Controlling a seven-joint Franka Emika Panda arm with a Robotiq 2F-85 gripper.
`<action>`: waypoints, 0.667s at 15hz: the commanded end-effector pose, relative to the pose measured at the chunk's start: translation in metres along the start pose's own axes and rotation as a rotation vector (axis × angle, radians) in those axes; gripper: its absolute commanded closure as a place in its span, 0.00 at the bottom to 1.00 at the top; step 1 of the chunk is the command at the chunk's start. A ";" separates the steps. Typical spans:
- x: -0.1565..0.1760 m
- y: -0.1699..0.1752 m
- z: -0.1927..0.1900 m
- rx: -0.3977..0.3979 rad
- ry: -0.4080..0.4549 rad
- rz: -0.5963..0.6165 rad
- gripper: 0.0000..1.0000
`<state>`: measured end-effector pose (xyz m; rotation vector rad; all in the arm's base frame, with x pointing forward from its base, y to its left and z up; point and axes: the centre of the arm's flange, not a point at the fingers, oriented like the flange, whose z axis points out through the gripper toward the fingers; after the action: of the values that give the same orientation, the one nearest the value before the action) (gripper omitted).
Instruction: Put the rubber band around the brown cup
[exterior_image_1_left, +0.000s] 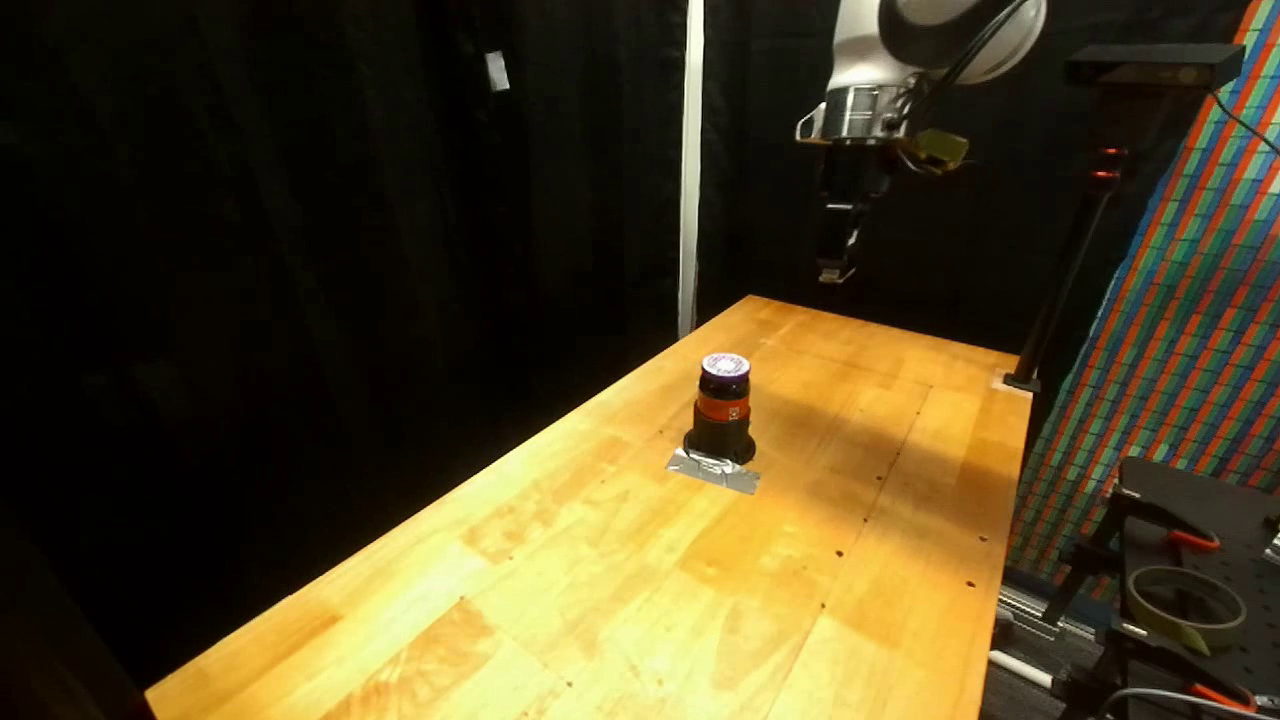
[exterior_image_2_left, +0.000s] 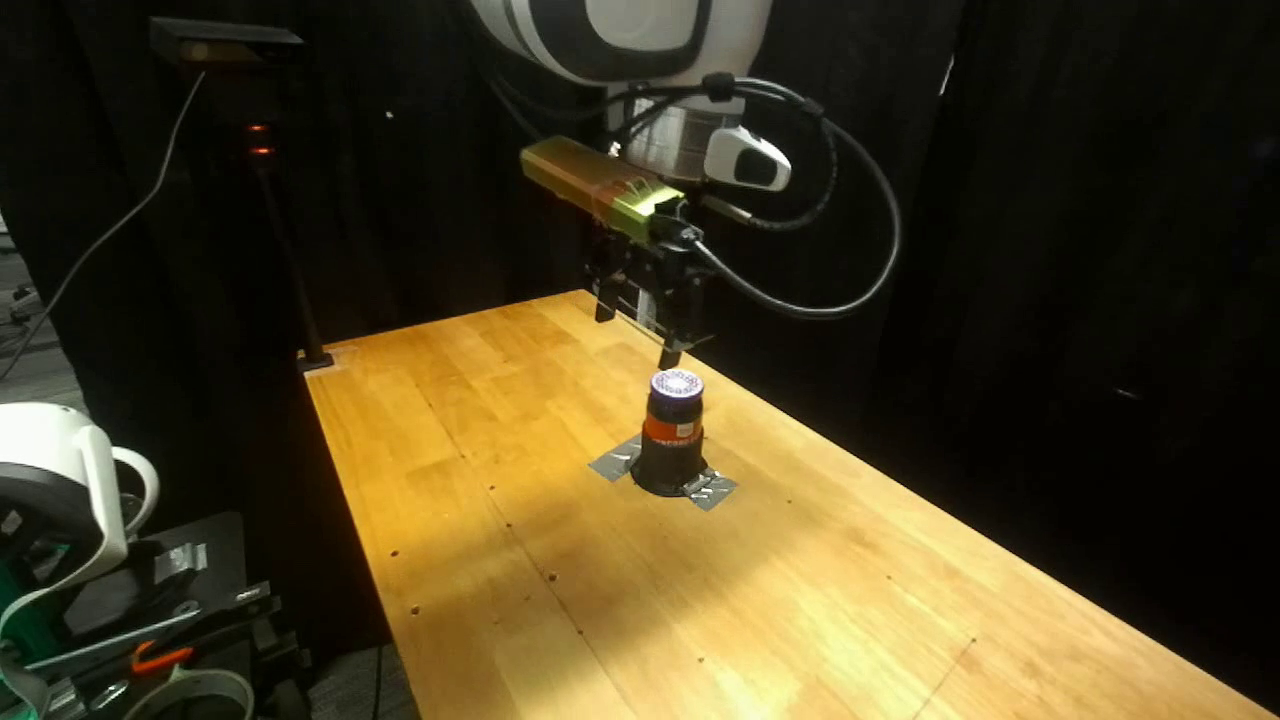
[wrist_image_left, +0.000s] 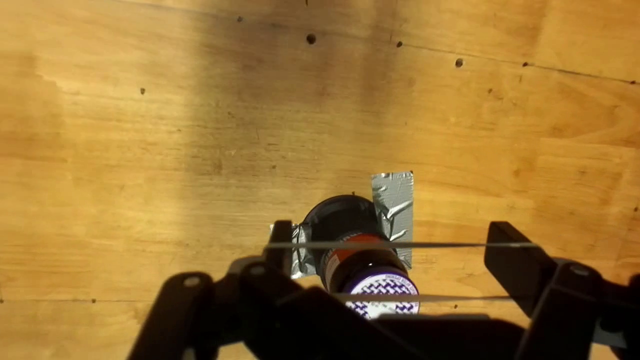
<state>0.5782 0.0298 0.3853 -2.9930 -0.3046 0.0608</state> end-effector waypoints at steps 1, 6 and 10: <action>0.090 0.005 0.017 -0.029 -0.047 -0.002 0.00; 0.148 -0.013 0.056 -0.018 -0.046 -0.016 0.00; 0.184 -0.038 0.076 -0.033 -0.091 -0.021 0.00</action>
<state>0.6978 0.0897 0.3107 -2.9985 -0.3553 0.1431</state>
